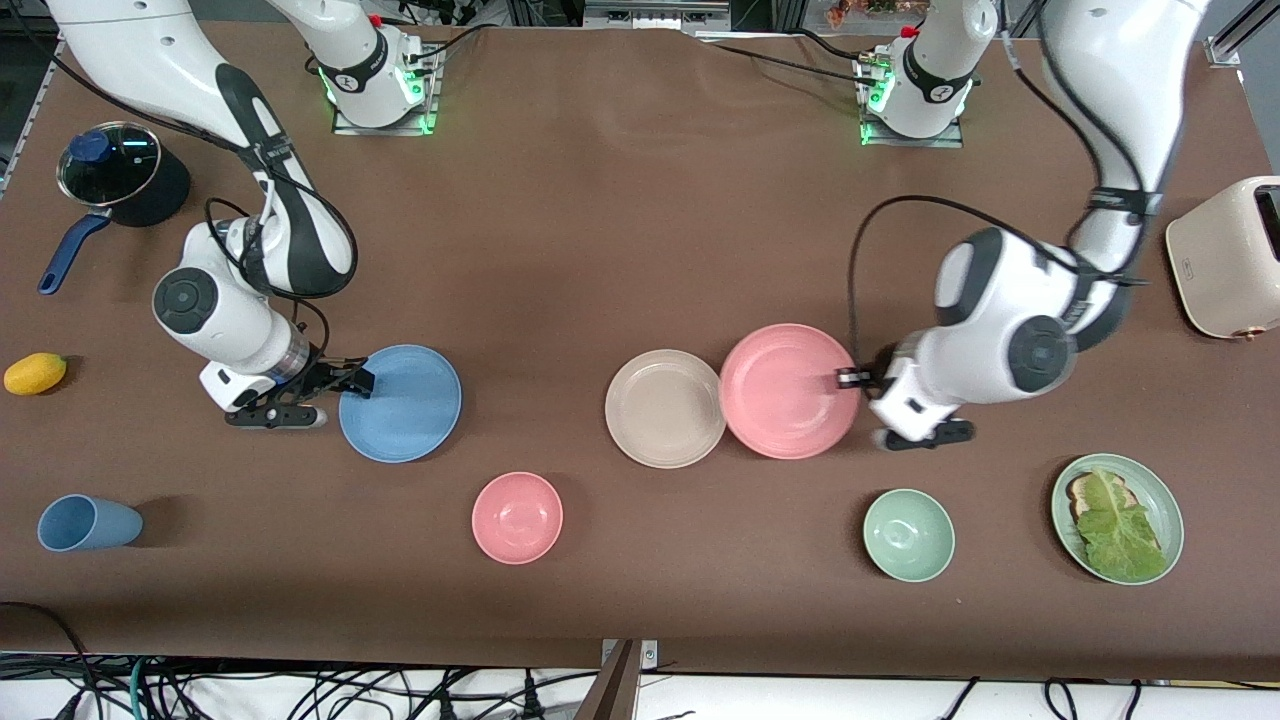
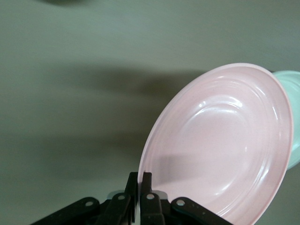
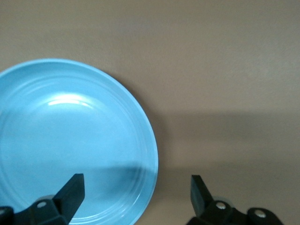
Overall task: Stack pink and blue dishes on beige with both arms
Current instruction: 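Carry the pink plate onto the beige plate with the left gripper, then release the pink plate while the right gripper grasps the blue plate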
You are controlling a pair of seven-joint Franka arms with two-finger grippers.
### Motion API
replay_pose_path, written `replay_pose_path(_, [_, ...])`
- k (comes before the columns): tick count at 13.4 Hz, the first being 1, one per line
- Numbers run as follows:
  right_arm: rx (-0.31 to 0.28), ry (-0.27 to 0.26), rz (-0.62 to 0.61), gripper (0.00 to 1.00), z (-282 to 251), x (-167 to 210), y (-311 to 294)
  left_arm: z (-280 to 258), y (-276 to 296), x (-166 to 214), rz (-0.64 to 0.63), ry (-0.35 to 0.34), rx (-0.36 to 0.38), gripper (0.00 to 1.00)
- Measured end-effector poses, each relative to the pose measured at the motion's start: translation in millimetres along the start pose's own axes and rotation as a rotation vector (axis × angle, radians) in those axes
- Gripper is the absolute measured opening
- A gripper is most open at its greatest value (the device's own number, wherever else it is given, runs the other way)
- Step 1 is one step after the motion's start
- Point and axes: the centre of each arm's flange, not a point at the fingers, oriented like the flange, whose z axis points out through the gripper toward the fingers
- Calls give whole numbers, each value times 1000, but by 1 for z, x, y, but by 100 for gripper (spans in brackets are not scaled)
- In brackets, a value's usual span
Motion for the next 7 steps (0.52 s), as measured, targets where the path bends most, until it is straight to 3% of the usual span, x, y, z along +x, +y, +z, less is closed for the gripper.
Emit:
replay_pose_path(5, [6, 21, 4, 97, 32, 0, 2, 55, 79, -3, -40, 29, -18, 6])
replay_pose_path(7, [5, 20, 7, 80, 35, 0, 4, 74, 87, 3, -55, 58, -15, 6])
